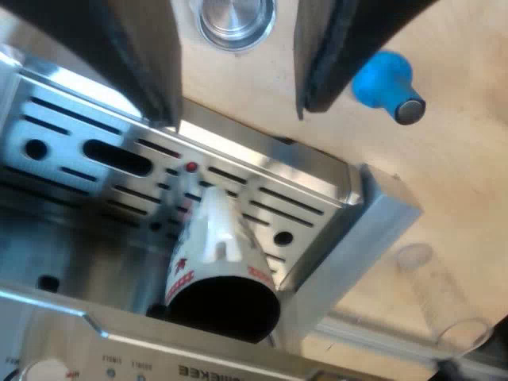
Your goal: Place mug into machine
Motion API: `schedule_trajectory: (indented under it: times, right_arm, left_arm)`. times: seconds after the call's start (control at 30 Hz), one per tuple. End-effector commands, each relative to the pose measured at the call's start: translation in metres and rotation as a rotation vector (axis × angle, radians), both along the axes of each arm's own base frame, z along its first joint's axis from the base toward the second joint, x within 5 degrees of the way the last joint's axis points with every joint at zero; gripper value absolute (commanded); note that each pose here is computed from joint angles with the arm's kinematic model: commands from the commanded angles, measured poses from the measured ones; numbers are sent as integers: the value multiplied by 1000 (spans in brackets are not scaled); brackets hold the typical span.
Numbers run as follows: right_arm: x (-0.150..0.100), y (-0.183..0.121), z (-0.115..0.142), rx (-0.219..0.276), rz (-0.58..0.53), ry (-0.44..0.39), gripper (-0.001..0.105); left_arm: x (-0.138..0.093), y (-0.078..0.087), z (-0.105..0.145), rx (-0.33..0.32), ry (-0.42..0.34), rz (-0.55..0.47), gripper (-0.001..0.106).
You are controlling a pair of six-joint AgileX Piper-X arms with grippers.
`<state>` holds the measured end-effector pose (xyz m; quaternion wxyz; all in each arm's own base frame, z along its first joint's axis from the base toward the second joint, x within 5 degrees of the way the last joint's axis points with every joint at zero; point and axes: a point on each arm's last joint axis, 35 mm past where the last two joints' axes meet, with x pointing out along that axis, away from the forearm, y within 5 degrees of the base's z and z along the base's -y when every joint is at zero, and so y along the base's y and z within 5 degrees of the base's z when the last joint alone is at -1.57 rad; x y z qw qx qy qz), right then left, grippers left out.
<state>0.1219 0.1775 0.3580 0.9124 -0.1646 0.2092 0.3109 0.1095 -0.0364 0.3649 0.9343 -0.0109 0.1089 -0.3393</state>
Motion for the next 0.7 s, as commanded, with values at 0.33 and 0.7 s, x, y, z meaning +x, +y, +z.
schedule_trajectory:
  times: [0.33,0.7]
  right_arm:
    - [42,-84,63,56,-288,85,38]
    - [33,-182,78,2,-750,-42,38]
  left_arm:
    - [-13,22,32,-37,12,215,79]
    - [-20,26,48,-40,-23,256,79]
